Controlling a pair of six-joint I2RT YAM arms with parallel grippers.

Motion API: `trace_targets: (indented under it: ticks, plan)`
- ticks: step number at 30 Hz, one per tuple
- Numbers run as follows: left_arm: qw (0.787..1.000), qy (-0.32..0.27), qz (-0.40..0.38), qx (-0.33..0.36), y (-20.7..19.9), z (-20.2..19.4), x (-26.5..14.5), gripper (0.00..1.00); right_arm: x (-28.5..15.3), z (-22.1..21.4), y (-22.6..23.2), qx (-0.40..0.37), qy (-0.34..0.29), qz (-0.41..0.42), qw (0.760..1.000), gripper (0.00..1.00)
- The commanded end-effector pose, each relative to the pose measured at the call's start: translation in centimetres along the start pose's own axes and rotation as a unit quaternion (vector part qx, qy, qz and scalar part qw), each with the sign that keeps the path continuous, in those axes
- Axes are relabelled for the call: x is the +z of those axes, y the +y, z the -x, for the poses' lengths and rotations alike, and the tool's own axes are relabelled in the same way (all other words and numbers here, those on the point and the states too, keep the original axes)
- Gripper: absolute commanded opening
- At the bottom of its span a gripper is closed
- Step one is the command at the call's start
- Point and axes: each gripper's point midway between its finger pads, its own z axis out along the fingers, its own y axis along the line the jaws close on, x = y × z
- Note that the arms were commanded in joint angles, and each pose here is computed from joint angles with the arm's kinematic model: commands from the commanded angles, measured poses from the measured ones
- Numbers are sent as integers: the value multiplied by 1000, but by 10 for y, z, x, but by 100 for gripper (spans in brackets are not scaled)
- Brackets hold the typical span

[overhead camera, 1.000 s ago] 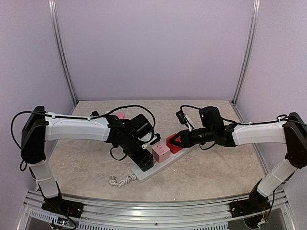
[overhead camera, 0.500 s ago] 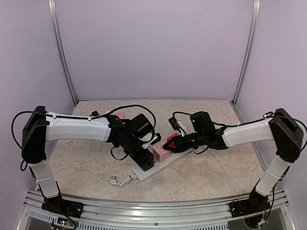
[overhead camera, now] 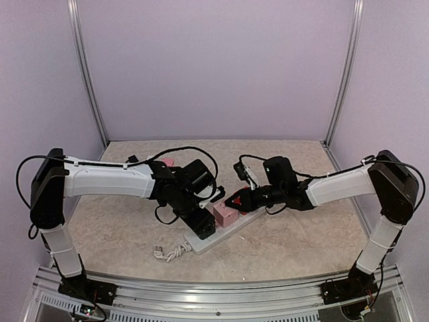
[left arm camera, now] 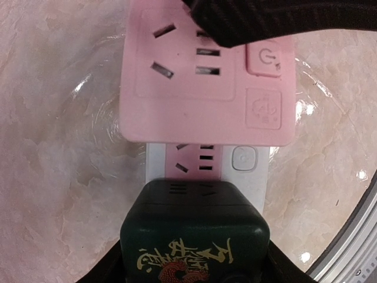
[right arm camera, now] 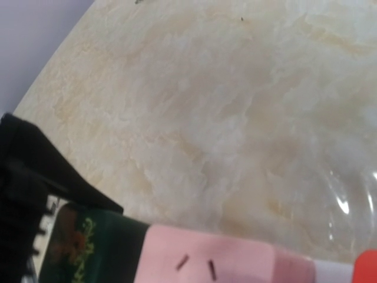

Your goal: Pull the plug off the socket

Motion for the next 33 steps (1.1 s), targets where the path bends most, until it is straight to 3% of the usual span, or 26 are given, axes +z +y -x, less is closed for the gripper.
trace_targets:
  ticks: [1, 4, 10, 16, 20, 33]
  plan:
    - [995, -93, -5, 21, -12, 46, -32, 18, 11, -54, -29, 42, 63, -38, 996, 14]
    - [996, -85, 31, 15, -1, 44, -28, 16, 10, -59, -31, 46, 67, -39, 996, 13]
    - [991, -112, -73, -26, -13, 49, -37, 17, 9, -60, -31, 45, 69, -40, 996, 12]
    - [995, -93, 15, 24, -12, 46, -36, 15, 9, -65, -32, 46, 73, -40, 995, 11]
    - [997, -78, 3, 19, -15, 41, -23, 15, 8, -62, -31, 44, 70, -39, 996, 11]
    - [996, -80, -20, -23, -15, 48, -46, 16, 7, -62, -31, 42, 69, -42, 996, 10]
